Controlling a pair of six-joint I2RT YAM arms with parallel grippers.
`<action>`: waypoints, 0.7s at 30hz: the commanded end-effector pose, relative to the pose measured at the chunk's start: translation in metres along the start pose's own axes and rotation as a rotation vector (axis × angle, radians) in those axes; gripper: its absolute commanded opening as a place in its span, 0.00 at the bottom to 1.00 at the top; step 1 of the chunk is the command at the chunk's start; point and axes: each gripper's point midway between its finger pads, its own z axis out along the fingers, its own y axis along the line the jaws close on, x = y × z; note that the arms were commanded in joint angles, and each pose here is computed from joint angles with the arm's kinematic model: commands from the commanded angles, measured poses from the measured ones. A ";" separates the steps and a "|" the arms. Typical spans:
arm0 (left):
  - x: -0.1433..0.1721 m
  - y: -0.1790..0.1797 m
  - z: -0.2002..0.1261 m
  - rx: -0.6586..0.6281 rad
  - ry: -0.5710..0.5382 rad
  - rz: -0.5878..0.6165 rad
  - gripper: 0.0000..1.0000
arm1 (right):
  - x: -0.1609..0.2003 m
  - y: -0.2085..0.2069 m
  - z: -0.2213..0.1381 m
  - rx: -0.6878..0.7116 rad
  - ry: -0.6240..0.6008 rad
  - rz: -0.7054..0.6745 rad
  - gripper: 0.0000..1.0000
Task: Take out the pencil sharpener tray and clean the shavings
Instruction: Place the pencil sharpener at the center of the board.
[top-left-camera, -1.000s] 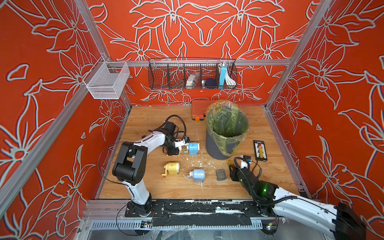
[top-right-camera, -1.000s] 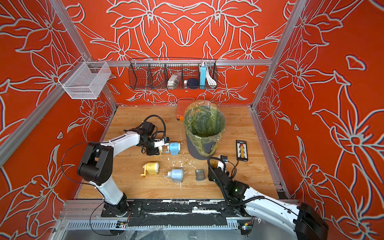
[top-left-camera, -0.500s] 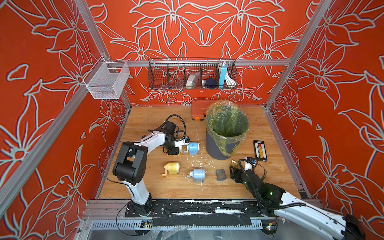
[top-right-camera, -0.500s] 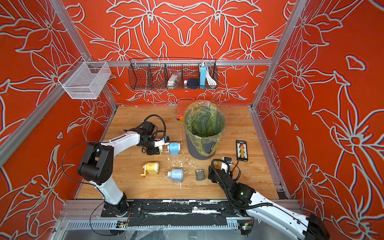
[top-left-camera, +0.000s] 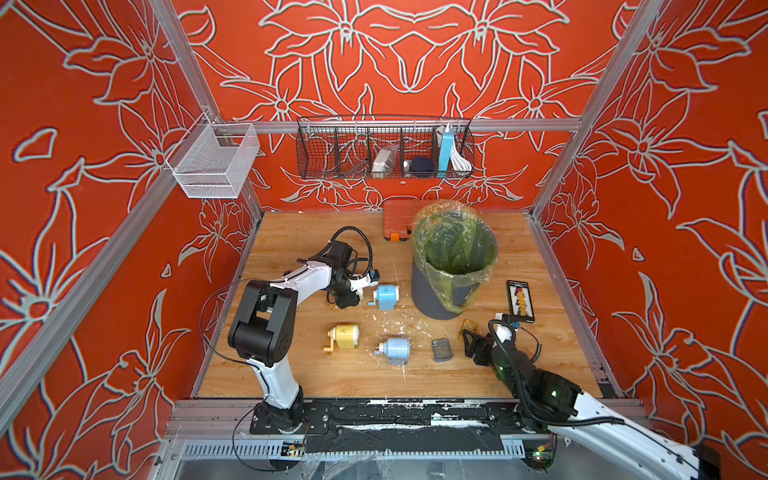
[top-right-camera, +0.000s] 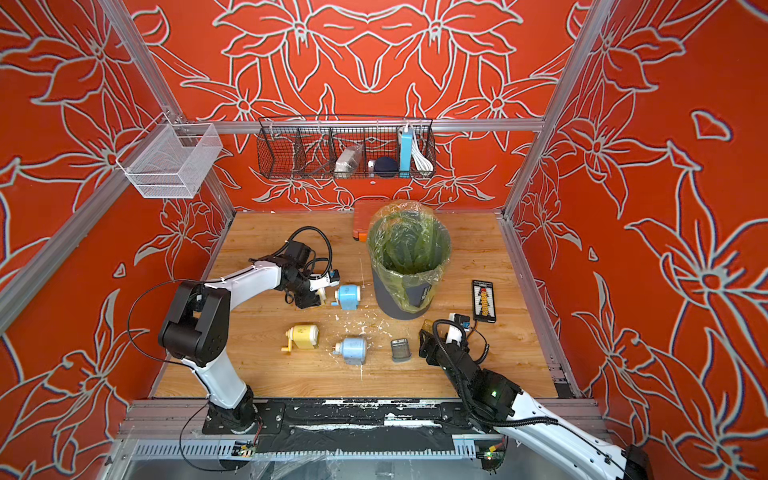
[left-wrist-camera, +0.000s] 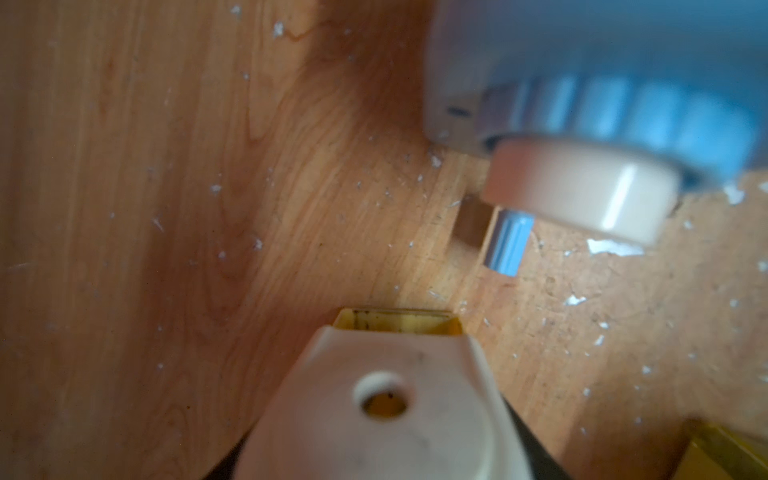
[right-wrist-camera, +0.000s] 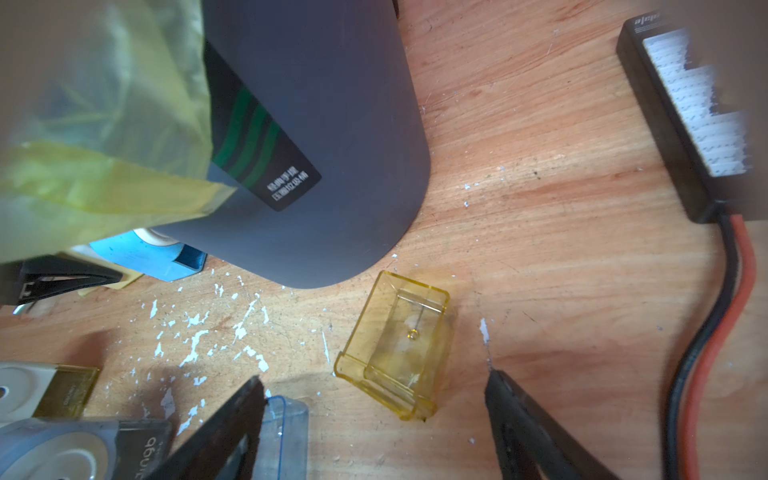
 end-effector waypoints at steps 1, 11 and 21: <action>0.004 0.000 0.003 0.007 0.005 -0.044 0.80 | 0.011 -0.017 -0.003 0.067 0.050 -0.069 0.84; -0.002 0.012 -0.019 -0.073 -0.012 -0.068 0.99 | 0.009 -0.019 -0.011 0.043 0.040 -0.059 0.82; 0.003 -0.013 -0.107 -0.190 -0.069 -0.030 0.98 | 0.007 -0.011 -0.012 0.005 0.050 -0.078 0.81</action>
